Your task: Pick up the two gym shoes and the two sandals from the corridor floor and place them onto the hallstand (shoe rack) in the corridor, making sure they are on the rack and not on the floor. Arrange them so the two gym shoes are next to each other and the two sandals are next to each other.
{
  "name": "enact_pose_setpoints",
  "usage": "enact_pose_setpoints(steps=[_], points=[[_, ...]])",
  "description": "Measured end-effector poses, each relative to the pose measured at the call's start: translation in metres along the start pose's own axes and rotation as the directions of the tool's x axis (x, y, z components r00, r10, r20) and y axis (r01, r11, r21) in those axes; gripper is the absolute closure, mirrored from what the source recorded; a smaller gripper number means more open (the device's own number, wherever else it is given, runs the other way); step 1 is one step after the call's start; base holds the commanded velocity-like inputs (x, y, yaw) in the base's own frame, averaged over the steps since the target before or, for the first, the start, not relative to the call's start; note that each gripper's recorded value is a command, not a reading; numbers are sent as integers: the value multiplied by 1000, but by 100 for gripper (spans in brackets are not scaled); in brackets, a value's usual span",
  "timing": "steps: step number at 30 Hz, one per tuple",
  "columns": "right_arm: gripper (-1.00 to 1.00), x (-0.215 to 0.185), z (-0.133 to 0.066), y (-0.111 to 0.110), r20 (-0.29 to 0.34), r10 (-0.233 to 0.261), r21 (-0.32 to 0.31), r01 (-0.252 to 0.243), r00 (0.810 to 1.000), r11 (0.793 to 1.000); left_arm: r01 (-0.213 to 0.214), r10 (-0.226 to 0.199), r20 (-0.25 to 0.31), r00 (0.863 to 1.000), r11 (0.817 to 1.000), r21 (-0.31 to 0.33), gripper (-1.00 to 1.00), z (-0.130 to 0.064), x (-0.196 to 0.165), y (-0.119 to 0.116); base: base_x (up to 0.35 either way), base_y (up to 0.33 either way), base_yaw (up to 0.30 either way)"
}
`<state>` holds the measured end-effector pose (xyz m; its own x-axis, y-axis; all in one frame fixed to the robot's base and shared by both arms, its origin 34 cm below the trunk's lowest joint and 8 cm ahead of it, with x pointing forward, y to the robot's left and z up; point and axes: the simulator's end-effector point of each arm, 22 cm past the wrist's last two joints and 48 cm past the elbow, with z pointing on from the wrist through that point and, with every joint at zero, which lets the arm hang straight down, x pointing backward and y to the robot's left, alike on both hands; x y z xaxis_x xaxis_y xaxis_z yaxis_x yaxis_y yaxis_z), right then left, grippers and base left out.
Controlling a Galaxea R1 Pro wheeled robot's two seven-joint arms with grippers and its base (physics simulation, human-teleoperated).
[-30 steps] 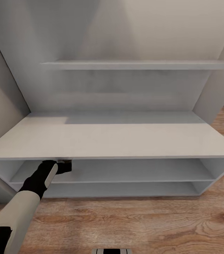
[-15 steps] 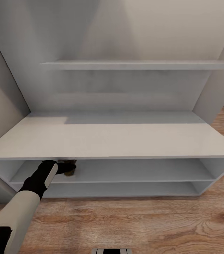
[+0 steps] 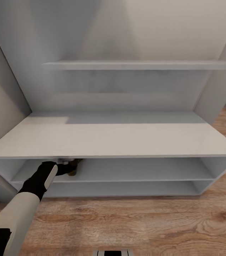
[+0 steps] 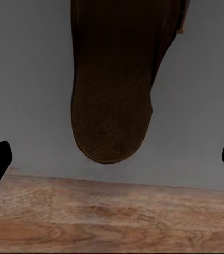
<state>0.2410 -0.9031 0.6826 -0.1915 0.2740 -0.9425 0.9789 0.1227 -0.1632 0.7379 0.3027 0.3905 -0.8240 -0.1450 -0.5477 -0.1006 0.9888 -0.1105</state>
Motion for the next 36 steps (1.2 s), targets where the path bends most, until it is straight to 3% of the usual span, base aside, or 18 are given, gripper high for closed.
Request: enact_pose_setpoints(steps=[16, 22, 23, 27, 29, 31, 36], points=[[100, 2, 0, 1, -3, 0, -1, 0, 1000, 1000, -1, 1, 0, 1000, 1000, 0, -100, 0, 0, 0, -335, 0, 0], [100, 4, 0, 1, -5, 1, -2, -1, 1000, 1000, -2, 2, 60, 998, 1000, -1, -100, 1, -9, 1, -335, 0, 0], [100, 4, 0, 2, -5, 1, -3, -1, 1000, 1000, 0, 1, 83, 997, 1000, -7, -100, 7, -4, 4, -273, 0, 0], [100, 4, 0, 2, -5, 2, -4, -2, 1000, 1000, 12, -10, 66, 998, 1000, -26, -100, 24, 36, 17, -241, 0, 0], [100, 4, -1, 2, -3, 2, -4, -2, 1000, 1000, 19, -14, 115, 993, 999, -43, -100, 34, 49, 26, -114, 0, 0], [100, 3, -1, 1, -1, 2, -1, -2, 1000, 1000, 28, -20, 116, 993, 998, -64, -100, 44, 78, 37, -37, 0, 0], [100, 2, -2, 1, -1, 3, -3, -3, 1000, 1000, 35, -23, 129, 991, 995, -89, -100, 52, 108, 49, -15, 0, 0]])
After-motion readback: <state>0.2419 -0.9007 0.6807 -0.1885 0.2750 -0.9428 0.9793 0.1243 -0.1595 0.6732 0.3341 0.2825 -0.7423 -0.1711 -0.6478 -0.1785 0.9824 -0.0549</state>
